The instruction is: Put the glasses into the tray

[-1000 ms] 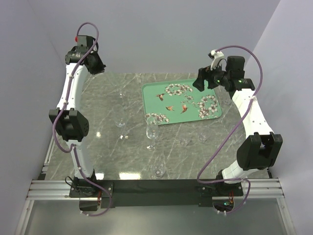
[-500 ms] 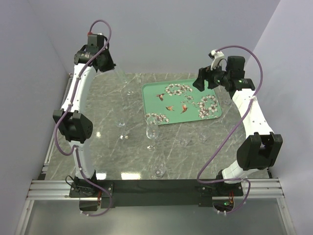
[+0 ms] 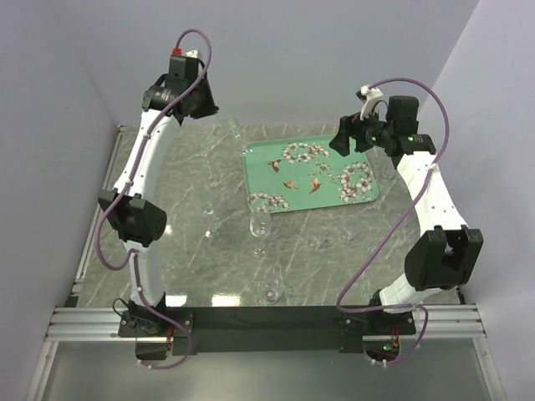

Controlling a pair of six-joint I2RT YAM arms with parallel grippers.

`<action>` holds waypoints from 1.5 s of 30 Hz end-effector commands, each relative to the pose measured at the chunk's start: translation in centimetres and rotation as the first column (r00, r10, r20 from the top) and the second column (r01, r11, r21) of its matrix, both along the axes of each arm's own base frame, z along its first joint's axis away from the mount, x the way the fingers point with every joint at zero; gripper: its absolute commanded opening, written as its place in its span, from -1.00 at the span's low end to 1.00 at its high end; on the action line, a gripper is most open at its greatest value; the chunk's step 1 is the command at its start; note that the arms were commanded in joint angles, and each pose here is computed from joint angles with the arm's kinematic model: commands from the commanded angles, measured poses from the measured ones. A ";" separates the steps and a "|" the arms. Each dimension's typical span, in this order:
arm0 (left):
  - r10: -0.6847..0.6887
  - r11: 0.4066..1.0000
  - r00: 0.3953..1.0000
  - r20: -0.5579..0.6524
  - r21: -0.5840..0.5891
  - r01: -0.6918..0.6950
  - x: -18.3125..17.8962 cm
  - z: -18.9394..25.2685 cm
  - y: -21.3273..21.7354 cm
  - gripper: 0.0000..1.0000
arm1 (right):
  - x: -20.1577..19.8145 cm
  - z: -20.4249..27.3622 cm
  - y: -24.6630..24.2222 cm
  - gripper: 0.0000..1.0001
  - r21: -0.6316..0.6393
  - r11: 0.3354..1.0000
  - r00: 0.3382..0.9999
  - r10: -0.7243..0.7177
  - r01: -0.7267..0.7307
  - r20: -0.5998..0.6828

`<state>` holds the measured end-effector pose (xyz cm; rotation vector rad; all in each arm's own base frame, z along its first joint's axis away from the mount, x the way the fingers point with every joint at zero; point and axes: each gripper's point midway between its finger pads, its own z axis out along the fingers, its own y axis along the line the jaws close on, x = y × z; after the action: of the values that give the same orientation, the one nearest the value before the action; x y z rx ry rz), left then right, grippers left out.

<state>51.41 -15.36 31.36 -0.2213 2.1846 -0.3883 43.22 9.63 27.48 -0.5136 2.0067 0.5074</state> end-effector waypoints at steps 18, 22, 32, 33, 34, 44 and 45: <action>-0.098 0.995 0.990 0.103 -0.014 0.100 -0.9 3.1 -6.0 -0.99 | 0.1 -0.7 -0.4 0.77 0.006 1.000 1.000 -0.002 0.002 0.000; -0.103 0.995 0.990 0.092 0.014 0.102 -0.9 2.4 -6.6 -0.99 | 0.1 -0.9 -0.4 0.77 0.008 1.000 1.000 0.003 -0.003 -0.003; -0.114 0.991 0.992 0.057 0.077 0.110 -1.0 0.5 -7.3 -0.99 | 0.2 -0.9 -0.3 0.77 0.010 1.000 1.000 0.004 -0.004 -0.003; -0.117 0.990 0.992 0.055 0.081 0.113 -1.1 0.3 -7.5 -0.99 | 0.2 -0.9 -0.3 0.77 0.010 1.000 1.000 0.004 -0.004 -0.004; -0.117 0.990 0.992 0.050 0.085 0.113 -1.0 0.1 -7.5 -0.99 | 0.2 -1.0 -0.3 0.77 0.010 1.000 1.000 0.004 -0.004 -0.006; -0.120 0.989 0.992 0.029 0.089 0.117 -0.8 -1.1 -8.0 -0.99 | 0.3 -1.0 -0.2 0.77 0.019 1.000 1.000 0.005 -0.005 -0.009; -0.120 0.989 0.992 0.025 0.091 0.117 -0.8 -1.3 -8.0 -0.99 | 0.2 -1.0 -0.2 0.77 0.018 1.000 1.000 0.005 -0.005 -0.010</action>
<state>49.74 -22.72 27.33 -0.0375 2.2791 -0.3268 42.95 9.44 26.21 -0.5059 2.0335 0.5211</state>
